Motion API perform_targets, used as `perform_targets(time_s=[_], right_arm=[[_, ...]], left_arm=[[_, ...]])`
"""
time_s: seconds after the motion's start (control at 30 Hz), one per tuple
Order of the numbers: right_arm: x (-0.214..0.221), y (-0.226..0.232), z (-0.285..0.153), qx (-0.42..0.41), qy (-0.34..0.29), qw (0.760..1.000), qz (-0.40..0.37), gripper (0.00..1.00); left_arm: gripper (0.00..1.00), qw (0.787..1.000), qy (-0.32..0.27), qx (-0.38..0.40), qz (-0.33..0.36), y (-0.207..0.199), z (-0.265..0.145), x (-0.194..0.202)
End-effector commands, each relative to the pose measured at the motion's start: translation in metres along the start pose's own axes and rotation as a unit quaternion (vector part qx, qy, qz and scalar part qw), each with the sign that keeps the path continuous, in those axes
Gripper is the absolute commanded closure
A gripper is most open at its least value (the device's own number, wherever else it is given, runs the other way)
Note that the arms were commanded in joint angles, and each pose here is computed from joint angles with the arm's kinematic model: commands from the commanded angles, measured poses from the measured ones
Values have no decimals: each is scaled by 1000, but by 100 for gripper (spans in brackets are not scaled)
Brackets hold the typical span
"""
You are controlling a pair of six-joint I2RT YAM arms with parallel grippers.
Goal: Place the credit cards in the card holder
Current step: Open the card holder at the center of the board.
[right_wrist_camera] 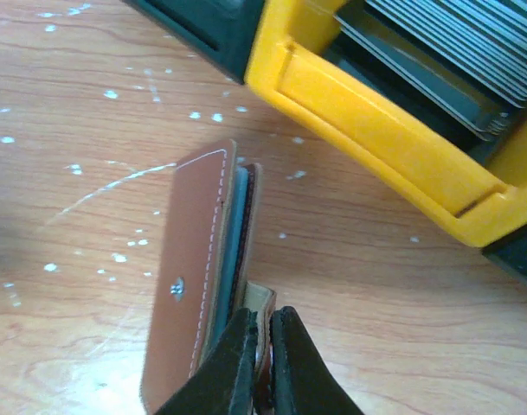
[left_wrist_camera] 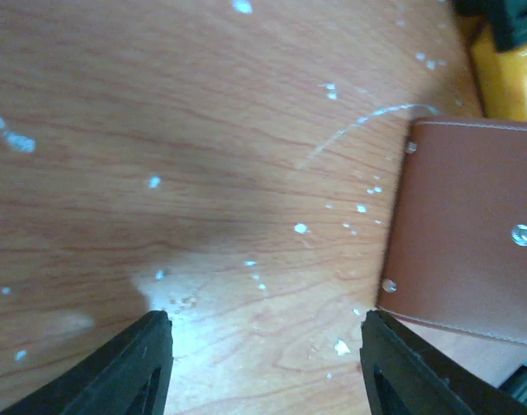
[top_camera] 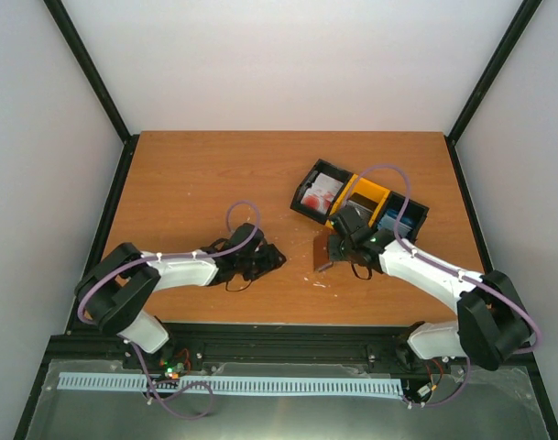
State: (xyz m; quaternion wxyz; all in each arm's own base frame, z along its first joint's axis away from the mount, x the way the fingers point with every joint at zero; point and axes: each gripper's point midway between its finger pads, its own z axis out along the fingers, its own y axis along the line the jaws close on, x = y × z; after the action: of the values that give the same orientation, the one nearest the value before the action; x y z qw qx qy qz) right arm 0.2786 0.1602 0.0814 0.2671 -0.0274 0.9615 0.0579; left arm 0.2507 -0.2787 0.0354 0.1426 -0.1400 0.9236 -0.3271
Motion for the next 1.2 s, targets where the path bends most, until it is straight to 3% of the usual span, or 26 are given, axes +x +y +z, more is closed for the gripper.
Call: perform_targets(time_s=[0.0,0.1,0.37,0.73,0.93,1.07,1.17], right_arm=[[-9,22,-11,-59,2,998,-3,97],[-5,33,-12,-91,13,996,-3,97],[-10,57,-21,-158,7,987,-5,97],[-13,65,-26,-189,-4,982,0,97],[-10,65,-22,-187,2,982,-1,97],[-8,55,-16,-159,6,987,1,97],[-4,46,-9,-134,13,991,2,97]], left_arm=[[34,995,-18,81,54,-41,-17,-9],[28,990,-11,113,78,-59,-21,-9],[24,978,-1,173,116,-92,-29,-11],[15,976,27,138,169,-95,-11,-13],[19,979,33,104,173,-85,0,-15],[32,982,19,79,171,-77,1,-21],[34,981,15,87,176,-81,-2,-21]])
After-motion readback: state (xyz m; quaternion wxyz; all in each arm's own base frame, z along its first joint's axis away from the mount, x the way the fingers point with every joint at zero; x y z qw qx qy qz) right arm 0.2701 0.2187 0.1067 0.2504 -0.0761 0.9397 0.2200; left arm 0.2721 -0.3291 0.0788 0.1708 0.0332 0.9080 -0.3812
